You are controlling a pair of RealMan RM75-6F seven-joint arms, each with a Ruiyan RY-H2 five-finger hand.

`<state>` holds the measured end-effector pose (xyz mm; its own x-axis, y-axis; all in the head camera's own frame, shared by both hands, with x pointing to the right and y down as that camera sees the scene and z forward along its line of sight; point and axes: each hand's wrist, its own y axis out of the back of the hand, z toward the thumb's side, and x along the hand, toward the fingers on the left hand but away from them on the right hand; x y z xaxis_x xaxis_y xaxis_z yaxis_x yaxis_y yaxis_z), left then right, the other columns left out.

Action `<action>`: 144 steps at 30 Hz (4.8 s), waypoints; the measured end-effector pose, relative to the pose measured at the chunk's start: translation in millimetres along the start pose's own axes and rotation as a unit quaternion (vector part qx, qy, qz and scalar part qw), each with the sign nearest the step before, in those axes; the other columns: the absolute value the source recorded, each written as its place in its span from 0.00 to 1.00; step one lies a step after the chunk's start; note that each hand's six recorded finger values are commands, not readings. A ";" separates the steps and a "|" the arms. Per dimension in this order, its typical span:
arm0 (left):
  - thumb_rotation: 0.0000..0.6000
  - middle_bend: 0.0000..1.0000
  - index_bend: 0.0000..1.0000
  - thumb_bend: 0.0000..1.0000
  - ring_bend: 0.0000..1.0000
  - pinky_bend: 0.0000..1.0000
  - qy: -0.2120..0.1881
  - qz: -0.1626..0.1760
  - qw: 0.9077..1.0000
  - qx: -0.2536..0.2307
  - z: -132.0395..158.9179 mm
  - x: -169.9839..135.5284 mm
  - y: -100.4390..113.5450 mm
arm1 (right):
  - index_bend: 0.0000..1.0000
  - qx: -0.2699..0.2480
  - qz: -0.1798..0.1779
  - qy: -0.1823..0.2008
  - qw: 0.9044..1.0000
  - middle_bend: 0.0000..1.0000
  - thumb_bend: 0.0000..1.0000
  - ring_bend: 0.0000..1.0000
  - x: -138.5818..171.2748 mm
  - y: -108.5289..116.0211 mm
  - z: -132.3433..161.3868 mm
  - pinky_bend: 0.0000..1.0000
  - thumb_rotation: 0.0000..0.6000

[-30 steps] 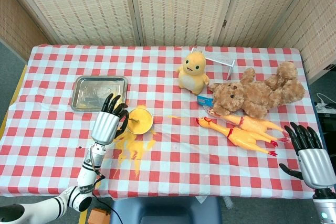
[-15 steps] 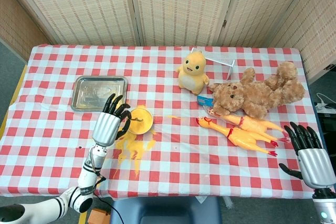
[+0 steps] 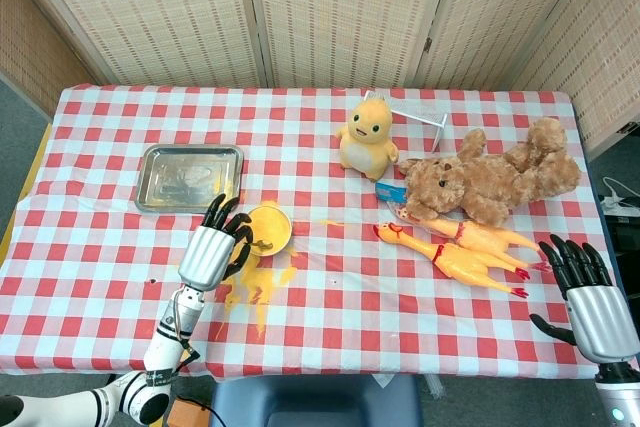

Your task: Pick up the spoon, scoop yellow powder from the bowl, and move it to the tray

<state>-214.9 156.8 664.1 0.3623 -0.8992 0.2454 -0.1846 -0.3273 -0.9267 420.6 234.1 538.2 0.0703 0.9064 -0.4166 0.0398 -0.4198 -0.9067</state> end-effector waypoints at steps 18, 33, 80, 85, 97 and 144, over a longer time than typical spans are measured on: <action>1.00 0.35 0.84 0.77 0.10 0.06 0.034 0.037 0.999 -0.010 -28.2 27.4 0.1 | 0.00 0.003 0.002 -0.009 1.000 0.00 0.02 0.00 -2.9 -1.8 -3.7 0.00 1.00; 1.00 0.35 0.84 0.77 0.10 0.06 0.008 0.080 0.997 -0.007 -19.9 29.8 6.5 | 0.00 0.001 0.000 -0.009 1.000 0.00 0.02 0.00 -2.3 -0.3 -4.1 0.00 1.00; 1.00 0.35 0.84 0.77 0.10 0.06 0.022 -0.036 0.999 -0.027 -24.5 7.6 0.6 | 0.00 0.007 0.001 -0.005 1.000 0.00 0.02 0.00 -1.1 -2.7 0.2 0.00 1.00; 1.00 0.35 0.84 0.76 0.10 0.06 0.019 -0.040 0.999 -0.031 -21.0 4.8 6.5 | 0.00 0.006 0.002 -0.003 1.000 0.00 0.02 0.00 -0.8 -3.0 0.9 0.00 1.00; 1.00 0.36 0.84 0.76 0.10 0.06 0.017 0.031 0.998 -0.046 -32.8 22.6 10.7 | 0.00 0.008 0.002 -0.008 1.000 0.00 0.02 0.00 -1.4 -2.6 -1.5 0.00 1.00; 1.00 0.36 0.84 0.78 0.10 0.06 -0.014 0.040 0.998 -0.039 -15.6 3.4 15.5 | 0.00 0.002 0.001 -0.002 1.000 0.00 0.02 0.00 1.4 -0.3 1.0 0.00 1.00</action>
<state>-230.8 144.1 655.0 0.3682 -0.9153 0.1634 -0.2832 -0.2778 -0.9179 419.7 235.5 537.8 0.0667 0.9055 -0.4191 0.0364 -0.4220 -0.9059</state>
